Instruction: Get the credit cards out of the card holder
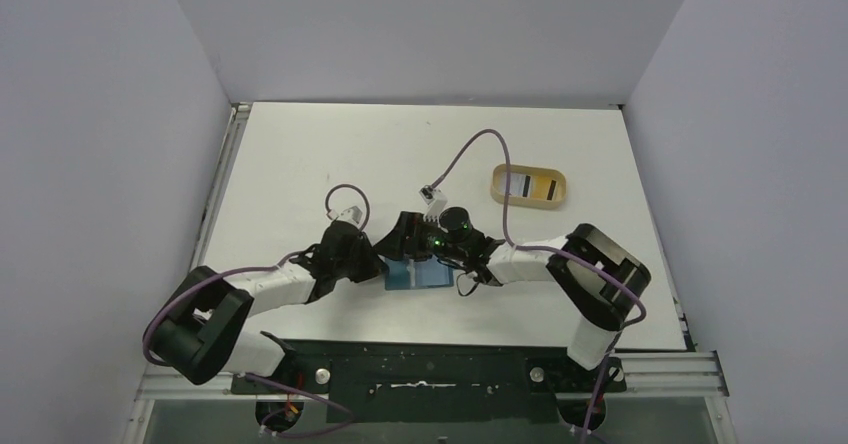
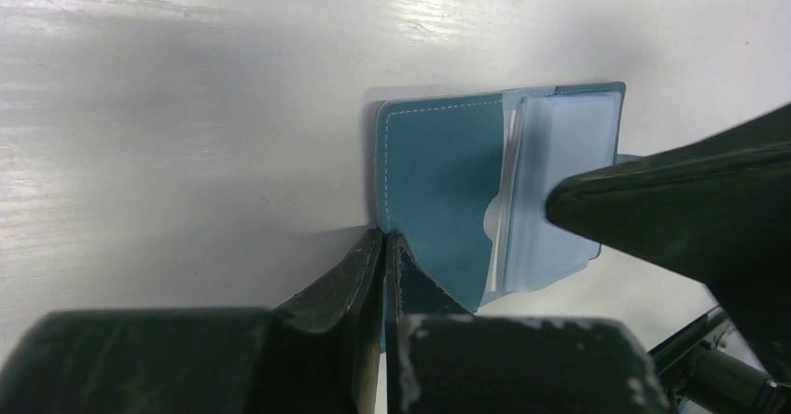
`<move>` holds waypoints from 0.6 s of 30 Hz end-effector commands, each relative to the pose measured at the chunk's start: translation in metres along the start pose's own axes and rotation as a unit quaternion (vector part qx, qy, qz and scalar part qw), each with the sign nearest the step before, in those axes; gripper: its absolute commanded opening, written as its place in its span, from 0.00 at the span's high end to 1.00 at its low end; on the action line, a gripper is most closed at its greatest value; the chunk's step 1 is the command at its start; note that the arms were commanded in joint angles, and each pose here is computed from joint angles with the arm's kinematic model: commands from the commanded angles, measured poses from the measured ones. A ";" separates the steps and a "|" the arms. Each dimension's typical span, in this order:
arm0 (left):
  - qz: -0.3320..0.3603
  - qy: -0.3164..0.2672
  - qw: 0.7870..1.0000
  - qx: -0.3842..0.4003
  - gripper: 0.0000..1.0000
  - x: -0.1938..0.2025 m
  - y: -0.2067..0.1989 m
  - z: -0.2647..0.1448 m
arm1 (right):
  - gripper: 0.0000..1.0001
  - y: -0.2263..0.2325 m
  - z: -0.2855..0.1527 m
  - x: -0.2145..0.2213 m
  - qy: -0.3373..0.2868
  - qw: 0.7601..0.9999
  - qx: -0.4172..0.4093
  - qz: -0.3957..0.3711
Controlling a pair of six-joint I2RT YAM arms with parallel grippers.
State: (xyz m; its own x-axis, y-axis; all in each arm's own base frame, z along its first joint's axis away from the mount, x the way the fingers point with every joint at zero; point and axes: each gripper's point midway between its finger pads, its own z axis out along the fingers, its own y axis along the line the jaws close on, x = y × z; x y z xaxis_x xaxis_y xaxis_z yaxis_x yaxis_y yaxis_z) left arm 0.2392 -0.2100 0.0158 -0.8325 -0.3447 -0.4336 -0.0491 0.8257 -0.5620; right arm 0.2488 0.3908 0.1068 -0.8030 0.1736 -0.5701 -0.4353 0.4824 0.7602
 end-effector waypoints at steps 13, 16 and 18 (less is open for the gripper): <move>-0.018 0.006 1.000 0.015 1.00 0.007 0.022 0.013 | 0.15 -0.036 0.017 0.013 -0.031 0.995 0.091 0.021; -0.022 0.016 1.000 0.001 1.00 0.013 0.031 0.017 | 0.15 -0.036 0.019 0.020 -0.022 0.994 0.102 0.017; -0.025 0.023 0.999 -0.008 1.00 0.016 0.035 0.020 | 0.15 -0.037 0.016 0.021 -0.021 0.993 0.112 0.009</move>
State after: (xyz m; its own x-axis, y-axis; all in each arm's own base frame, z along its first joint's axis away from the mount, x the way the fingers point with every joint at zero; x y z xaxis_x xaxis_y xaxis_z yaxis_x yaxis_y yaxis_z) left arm 0.2509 -0.2149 0.0118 -0.8219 -0.3905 -0.4148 -0.0228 0.7500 -0.6610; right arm 0.2500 0.3879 0.0524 -0.8239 0.2198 -0.5223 -0.2928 0.6240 0.7245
